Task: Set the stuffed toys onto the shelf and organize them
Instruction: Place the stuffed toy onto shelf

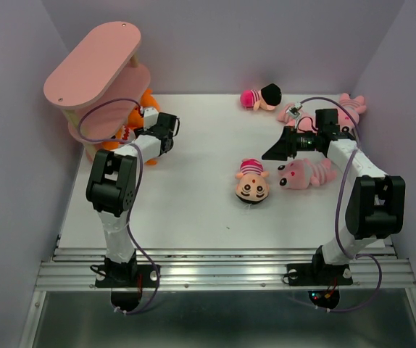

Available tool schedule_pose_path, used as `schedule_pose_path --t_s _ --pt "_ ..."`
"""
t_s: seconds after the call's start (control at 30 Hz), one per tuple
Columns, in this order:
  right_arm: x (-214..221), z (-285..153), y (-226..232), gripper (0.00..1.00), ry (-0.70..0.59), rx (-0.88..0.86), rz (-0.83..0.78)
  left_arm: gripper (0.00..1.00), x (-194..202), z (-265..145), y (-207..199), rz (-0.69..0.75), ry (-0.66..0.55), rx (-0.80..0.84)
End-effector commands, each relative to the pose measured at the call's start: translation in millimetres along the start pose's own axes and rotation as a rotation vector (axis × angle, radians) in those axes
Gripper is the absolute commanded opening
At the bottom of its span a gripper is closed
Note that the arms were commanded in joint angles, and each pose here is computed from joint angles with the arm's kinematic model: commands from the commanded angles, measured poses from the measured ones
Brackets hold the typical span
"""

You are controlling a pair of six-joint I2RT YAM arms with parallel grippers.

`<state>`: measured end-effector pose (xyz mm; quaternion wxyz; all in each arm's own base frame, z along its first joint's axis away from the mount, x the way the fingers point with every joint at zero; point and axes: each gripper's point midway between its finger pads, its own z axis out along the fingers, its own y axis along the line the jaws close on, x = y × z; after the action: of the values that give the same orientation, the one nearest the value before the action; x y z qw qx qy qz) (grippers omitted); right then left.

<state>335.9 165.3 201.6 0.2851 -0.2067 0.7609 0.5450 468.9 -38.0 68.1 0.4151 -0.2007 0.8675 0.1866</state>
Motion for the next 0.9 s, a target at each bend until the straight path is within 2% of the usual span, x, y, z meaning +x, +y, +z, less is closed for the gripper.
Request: schedule_pose_path --t_s 0.0,0.1,0.4,0.67,0.87 --pt "-8 -6 5 1.00 -0.028 -0.016 -0.060 0.67 -10 -3 9 -0.011 -0.006 -0.043" --pt "-7 -6 6 1.00 -0.027 -0.017 -0.057 0.66 -4 -1 11 -0.023 0.012 -0.059" --pt "-8 -6 7 1.00 -0.028 -0.020 -0.063 0.50 -2 4 21 -0.047 0.034 -0.074" --pt "-9 -9 6 1.00 -0.034 -0.022 -0.061 0.15 0 4 30 -0.067 0.047 -0.053" --pt "-8 -9 7 1.00 -0.034 -0.025 -0.061 0.01 -5 -5 33 -0.100 0.031 0.013"
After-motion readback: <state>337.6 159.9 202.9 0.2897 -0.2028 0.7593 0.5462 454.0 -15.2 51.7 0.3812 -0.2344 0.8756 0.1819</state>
